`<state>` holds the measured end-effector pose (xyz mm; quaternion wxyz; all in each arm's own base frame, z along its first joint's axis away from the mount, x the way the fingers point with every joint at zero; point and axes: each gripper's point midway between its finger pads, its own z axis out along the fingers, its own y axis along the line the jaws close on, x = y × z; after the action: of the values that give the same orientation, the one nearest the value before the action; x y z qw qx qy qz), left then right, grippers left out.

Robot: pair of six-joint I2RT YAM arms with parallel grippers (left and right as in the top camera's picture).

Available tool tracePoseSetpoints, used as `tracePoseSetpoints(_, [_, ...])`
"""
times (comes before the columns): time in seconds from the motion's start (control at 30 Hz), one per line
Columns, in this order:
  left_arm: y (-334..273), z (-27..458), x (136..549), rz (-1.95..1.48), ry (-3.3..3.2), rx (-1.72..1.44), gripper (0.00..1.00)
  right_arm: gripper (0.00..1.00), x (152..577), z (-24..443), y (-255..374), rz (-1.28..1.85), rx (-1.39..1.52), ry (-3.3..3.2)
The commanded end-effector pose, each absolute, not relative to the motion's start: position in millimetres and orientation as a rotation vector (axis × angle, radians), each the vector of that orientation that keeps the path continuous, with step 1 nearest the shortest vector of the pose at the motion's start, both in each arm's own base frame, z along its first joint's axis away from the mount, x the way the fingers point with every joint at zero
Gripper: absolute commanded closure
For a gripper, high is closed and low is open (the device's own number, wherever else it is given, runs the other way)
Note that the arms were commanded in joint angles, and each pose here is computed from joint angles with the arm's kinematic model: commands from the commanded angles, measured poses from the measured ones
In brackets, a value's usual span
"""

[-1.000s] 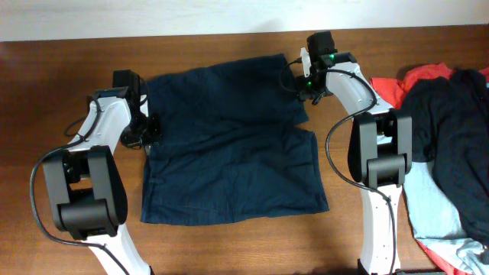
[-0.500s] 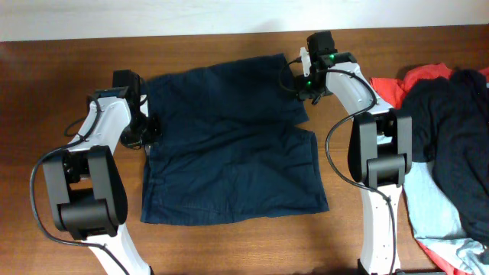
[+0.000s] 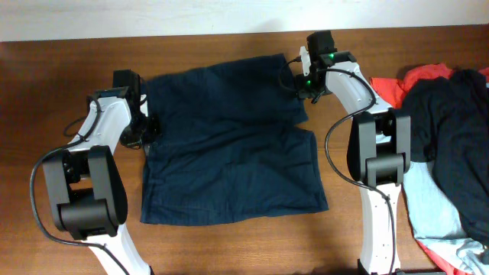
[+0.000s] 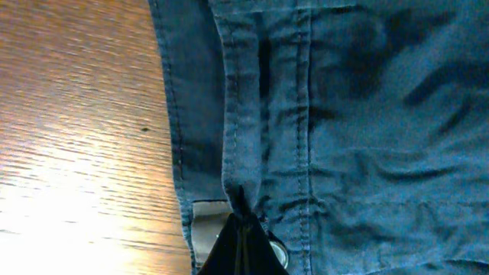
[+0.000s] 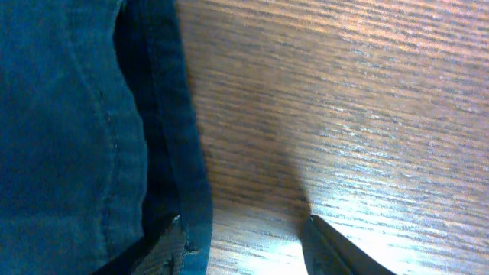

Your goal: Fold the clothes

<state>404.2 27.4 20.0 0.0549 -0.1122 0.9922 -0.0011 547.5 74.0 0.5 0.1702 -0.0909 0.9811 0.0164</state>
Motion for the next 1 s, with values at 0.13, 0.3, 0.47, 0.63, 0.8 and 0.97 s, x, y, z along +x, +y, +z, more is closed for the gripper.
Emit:
tracePoseSetpoints(0.13, [51.7,18.8,399.5,0.204,3.005,-0.367,1.0,0.47,518.6,-69.0,60.1,-0.015,-0.252,2.95])
tracePoseSetpoints(0.3, [54.2,19.2,399.3,0.226,3.003,-0.368,0.99,0.47,516.9,-69.4,52.8,-0.016,-0.232,2.962])
tracePoseSetpoints(0.47, [61.7,20.4,398.1,0.294,2.997,-0.371,1.0,0.47,516.3,-69.7,40.7,-0.017,-0.198,2.971])
tracePoseSetpoints(0.63, [62.2,20.4,397.6,0.295,2.998,-0.373,1.0,0.47,516.3,-69.8,32.2,-0.015,-0.173,2.975])
tracePoseSetpoints(0.8, [62.1,20.4,397.4,0.295,2.999,-0.373,0.99,0.47,518.4,-69.5,31.8,-0.015,-0.171,2.967])
tracePoseSetpoints(0.97, [61.1,20.4,397.9,0.293,2.998,-0.369,0.71,0.42,533.4,-52.3,32.4,-0.015,-0.169,2.912])
